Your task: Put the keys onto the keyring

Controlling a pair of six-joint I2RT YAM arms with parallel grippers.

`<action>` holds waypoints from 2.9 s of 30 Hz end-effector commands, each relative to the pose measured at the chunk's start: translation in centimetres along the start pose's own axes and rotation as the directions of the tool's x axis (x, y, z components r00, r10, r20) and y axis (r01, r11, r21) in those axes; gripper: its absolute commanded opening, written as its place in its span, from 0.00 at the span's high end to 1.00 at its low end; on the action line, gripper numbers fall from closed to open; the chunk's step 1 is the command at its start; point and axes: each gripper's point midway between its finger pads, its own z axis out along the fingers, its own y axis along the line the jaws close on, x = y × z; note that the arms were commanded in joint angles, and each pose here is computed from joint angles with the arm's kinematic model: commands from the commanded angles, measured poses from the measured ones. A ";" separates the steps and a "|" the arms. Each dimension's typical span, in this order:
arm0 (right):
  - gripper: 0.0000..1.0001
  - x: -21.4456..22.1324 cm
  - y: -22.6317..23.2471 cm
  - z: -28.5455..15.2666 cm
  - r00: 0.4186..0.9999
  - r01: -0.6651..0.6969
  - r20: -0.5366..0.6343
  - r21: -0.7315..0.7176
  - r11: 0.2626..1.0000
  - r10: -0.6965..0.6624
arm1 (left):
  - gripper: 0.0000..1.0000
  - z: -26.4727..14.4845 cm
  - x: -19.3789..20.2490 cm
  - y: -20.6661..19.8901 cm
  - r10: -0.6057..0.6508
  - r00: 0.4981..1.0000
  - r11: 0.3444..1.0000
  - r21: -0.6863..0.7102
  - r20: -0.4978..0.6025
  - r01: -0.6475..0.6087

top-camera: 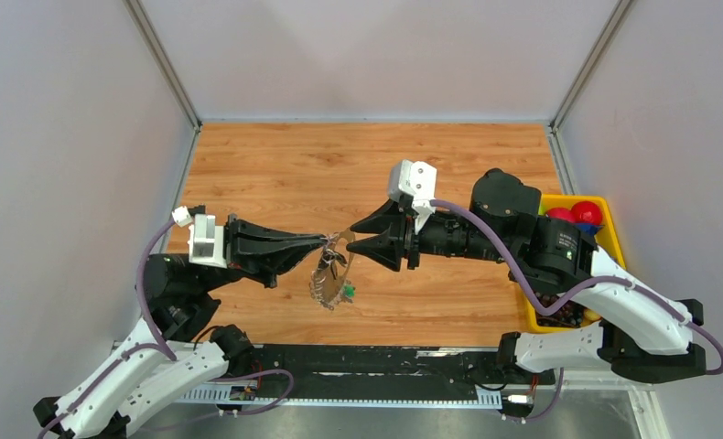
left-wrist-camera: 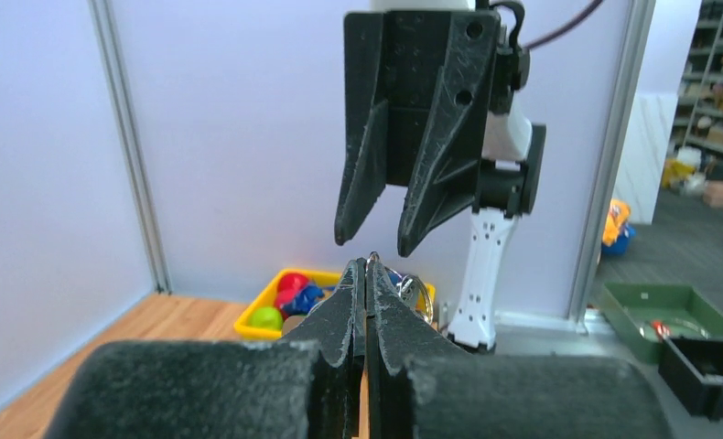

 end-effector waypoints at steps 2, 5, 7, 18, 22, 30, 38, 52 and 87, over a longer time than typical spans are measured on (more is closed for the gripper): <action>0.64 -3.6 0.1 -0.4 0.992 0.024 0.121 0.000 1.000 -0.023 | 1.00 0.3 -5.8 -0.8 -0.004 0.965 1.000 0.014 0.262 0.000; 0.65 -4.1 0.1 -0.4 0.990 0.017 0.139 0.000 1.000 -0.016 | 1.00 0.5 -5.5 -0.6 -0.020 0.966 1.000 0.019 0.259 0.016; 0.65 -4.5 0.0 -0.4 0.988 0.013 0.154 0.003 1.000 -0.013 | 1.00 0.6 -5.4 -0.6 -0.024 0.966 1.000 0.023 0.256 0.018; 0.66 -7.5 0.5 -0.4 0.966 -0.007 0.257 -0.025 1.000 0.013 | 1.00 0.4 -5.1 -0.4 -0.022 0.967 1.000 0.010 0.253 0.020; 0.65 -7.7 0.8 0.1 0.966 -0.008 0.259 -0.045 0.999 0.020 | 1.00 0.3 -5.0 -0.1 -0.023 0.965 1.000 -0.001 0.263 0.024; 0.66 -7.0 0.5 1.1 0.971 -0.020 0.238 -0.039 0.999 0.028 | 1.00 0.3 -4.9 -0.2 -0.032 0.960 1.000 0.008 0.278 0.031; 0.69 -6.2 0.3 1.7 0.976 -0.021 0.218 -0.031 0.999 0.028 | 1.00 0.3 -5.5 -0.5 -0.027 0.955 1.000 0.021 0.296 0.022; 0.70 -4.9 0.7 2.6 0.982 -0.032 0.185 -0.058 0.998 0.042 | 1.00 0.3 -5.7 -0.4 -0.027 0.951 1.000 0.018 0.308 0.022; 0.92 -3.1 0.9 2.9 0.983 -0.055 0.169 -0.067 0.996 0.066 | 1.00 0.4 -6.4 -0.4 -0.015 0.945 1.000 0.016 0.326 0.010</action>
